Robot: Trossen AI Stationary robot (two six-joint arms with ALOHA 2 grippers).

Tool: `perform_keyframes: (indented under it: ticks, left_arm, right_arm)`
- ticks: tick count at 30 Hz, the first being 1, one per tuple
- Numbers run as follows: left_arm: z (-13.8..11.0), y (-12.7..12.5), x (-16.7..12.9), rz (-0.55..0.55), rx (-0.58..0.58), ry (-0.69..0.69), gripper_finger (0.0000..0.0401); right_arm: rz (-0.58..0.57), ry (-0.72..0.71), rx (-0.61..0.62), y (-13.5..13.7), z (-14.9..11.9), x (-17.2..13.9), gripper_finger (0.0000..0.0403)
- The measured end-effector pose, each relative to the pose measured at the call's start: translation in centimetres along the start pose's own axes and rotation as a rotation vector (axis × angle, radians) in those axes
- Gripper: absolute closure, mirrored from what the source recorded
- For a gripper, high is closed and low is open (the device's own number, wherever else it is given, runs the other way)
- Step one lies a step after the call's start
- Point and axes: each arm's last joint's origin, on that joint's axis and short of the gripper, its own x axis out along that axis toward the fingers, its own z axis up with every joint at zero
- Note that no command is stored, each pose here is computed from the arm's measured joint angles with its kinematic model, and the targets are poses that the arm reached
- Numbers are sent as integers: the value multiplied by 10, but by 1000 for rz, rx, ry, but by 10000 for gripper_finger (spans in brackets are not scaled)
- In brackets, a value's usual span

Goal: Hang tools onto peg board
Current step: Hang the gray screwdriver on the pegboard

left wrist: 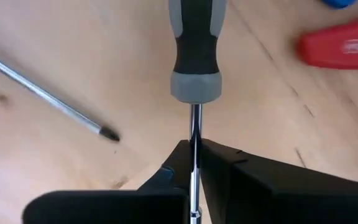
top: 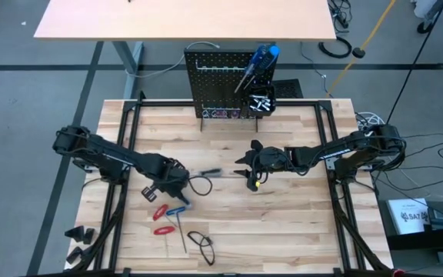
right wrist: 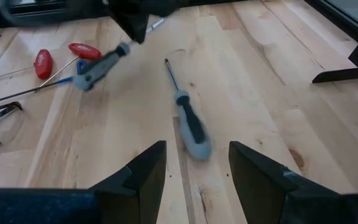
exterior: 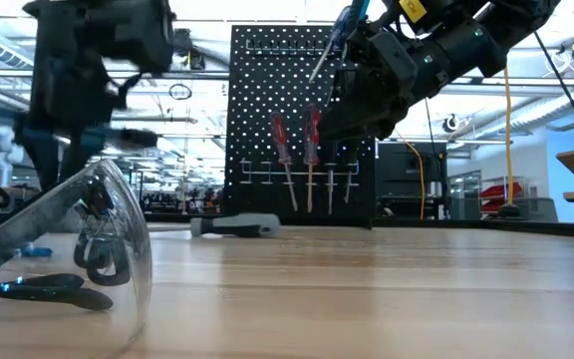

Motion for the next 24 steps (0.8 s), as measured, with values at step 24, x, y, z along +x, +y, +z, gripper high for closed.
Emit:
perform_keyframes:
  ticks: [24]
  left_arm:
    - [-25, 41, -118, 691, -292, -1215, 382]
  right_arm:
    - [-9, 30, -9, -1, -3, 0, 236]
